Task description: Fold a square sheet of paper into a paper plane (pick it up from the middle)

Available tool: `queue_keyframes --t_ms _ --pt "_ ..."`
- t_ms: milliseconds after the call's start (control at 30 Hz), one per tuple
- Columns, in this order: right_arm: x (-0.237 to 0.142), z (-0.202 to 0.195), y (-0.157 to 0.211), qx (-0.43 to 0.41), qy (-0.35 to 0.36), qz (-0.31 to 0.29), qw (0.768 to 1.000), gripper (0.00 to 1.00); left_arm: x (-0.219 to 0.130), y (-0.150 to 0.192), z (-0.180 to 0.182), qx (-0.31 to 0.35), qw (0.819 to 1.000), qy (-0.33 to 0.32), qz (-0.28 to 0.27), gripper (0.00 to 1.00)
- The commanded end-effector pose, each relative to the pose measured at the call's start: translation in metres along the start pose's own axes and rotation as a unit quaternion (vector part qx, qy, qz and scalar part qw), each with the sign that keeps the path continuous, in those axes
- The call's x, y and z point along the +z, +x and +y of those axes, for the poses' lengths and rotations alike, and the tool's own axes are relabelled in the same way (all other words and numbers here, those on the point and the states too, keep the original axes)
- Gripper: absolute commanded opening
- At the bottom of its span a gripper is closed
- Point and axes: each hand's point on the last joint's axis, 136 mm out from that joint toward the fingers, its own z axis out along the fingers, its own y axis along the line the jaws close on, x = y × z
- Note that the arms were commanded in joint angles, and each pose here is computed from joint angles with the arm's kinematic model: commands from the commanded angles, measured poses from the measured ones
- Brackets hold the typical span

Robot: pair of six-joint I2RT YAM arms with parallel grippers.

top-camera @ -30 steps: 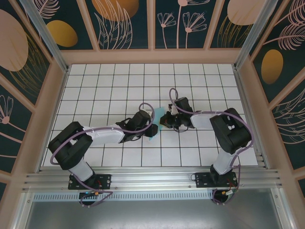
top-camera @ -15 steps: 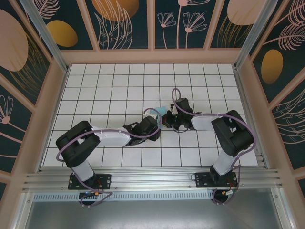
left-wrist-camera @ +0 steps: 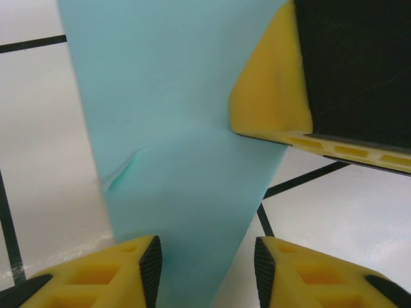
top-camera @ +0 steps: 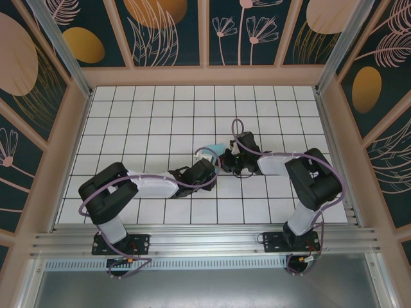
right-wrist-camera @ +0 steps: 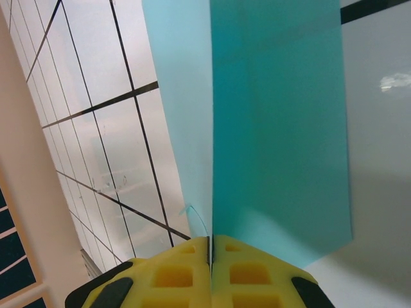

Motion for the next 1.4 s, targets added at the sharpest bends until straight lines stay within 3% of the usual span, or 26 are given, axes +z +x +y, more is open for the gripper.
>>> queue_keyframes --t_ms 0,367,633,967,1200,1267,1367 --pt "-0.007 0.016 -0.006 -0.006 -0.008 -0.012 1.0 0.04 -0.002 -0.001 0.005 0.0 1.0 -0.015 -0.008 0.47" --pt "-0.009 0.021 -0.007 -0.004 -0.009 -0.013 1.0 0.04 0.002 0.006 0.014 -0.001 0.999 -0.039 -0.005 0.4" --pt "-0.01 0.023 -0.008 -0.005 -0.007 -0.015 1.0 0.06 0.003 0.009 0.018 0.003 0.999 -0.048 -0.004 0.29" --pt "-0.013 0.028 -0.011 -0.023 0.001 -0.013 1.0 0.19 0.003 0.009 0.021 0.007 0.999 -0.053 -0.006 0.12" --pt "-0.009 0.021 -0.012 -0.03 0.031 -0.001 0.999 0.29 0.002 0.011 0.022 0.018 0.999 -0.051 -0.009 0.07" --pt "-0.008 0.02 -0.013 -0.033 0.036 0.002 0.999 0.28 0.001 0.011 0.024 0.021 0.998 -0.052 -0.01 0.09" --pt "-0.005 0.02 -0.013 -0.034 0.035 0.007 0.999 0.17 0.001 0.011 0.023 0.026 0.998 -0.049 -0.01 0.12"
